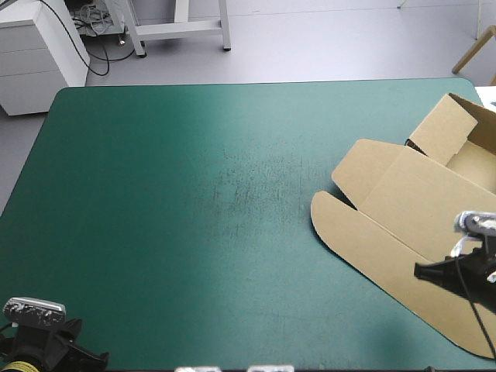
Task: Fold the box
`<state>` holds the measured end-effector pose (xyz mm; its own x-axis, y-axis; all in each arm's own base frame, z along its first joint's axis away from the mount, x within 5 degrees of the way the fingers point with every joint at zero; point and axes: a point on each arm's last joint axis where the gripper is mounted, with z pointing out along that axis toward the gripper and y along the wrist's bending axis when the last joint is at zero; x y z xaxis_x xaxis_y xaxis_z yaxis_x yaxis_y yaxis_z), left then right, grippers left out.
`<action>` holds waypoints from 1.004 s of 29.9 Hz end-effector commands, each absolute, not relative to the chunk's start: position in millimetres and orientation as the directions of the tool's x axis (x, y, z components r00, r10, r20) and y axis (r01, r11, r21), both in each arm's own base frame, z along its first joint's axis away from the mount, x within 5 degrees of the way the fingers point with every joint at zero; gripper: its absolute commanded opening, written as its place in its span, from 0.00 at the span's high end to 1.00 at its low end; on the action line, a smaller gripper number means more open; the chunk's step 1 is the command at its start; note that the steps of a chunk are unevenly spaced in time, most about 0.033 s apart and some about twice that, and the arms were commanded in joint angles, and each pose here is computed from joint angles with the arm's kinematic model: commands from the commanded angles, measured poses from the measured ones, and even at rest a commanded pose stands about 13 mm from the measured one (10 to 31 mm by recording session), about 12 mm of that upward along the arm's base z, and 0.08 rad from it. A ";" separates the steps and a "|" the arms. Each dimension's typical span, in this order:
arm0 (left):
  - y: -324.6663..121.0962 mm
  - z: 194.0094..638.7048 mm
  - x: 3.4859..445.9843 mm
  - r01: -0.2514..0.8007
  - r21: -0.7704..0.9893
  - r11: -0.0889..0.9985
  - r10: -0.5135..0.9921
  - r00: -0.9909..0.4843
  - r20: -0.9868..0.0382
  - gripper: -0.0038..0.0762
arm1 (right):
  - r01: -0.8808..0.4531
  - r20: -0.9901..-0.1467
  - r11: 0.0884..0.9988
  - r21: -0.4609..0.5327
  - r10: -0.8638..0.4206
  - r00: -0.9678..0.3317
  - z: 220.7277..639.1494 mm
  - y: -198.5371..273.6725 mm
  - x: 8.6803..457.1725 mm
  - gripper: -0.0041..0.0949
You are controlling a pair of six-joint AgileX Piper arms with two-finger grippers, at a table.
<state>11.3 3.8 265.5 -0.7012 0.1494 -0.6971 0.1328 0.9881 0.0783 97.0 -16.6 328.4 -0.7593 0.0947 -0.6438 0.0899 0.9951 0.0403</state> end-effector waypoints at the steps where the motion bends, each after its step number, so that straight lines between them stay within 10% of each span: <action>1: 3.0 275.1 15.4 0.131 0.076 0.988 0.144 -0.656 -0.741 0.96 | -0.010 -0.702 1.000 0.003 -0.004 -0.712 320.2 -5.1 84.8 0.96; 30: 2.9 275.7 15.9 0.133 0.079 0.988 0.147 -0.649 -0.746 0.96 | -0.124 -0.806 0.989 -0.085 -0.142 -0.574 305.1 12.4 31.5 0.98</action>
